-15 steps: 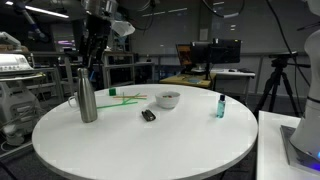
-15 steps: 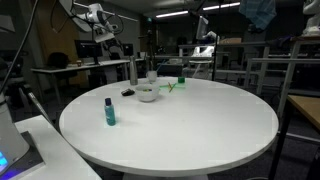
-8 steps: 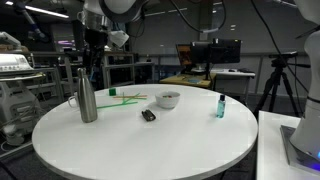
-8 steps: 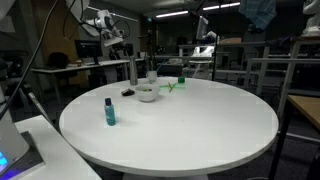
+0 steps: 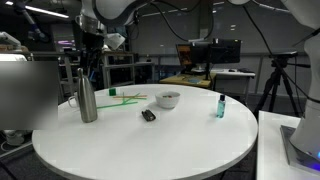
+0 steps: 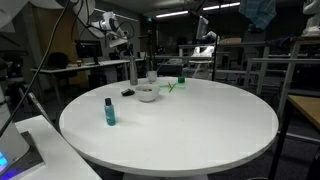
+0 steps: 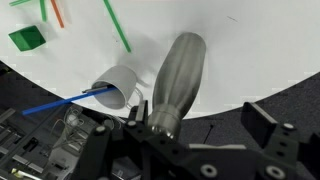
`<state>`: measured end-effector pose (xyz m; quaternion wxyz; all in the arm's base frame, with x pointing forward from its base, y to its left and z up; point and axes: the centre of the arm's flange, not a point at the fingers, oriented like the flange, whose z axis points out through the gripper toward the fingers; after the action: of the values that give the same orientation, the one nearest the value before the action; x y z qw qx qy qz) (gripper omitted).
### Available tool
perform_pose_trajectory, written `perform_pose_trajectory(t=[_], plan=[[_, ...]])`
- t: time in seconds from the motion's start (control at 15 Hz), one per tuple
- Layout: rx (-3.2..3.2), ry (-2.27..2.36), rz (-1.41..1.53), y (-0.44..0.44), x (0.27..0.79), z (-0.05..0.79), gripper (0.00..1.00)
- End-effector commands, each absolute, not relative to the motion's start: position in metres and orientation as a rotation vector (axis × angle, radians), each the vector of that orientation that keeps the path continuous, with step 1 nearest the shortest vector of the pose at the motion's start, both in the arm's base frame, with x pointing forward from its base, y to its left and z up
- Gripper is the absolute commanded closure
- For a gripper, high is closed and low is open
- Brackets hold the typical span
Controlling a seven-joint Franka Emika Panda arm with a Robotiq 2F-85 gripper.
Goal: Move the silver flask from the left to the right
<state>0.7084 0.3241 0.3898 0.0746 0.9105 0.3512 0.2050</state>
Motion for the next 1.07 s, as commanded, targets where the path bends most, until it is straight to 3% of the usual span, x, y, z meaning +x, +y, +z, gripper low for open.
perform_pose_trajectory(t=[0.0,1.0], plan=[[2.749,0.984,0.655,0.331,0.734,0.398,0.0],[2.795,0.928,0.665,0.342,0.75,0.373,0.0]])
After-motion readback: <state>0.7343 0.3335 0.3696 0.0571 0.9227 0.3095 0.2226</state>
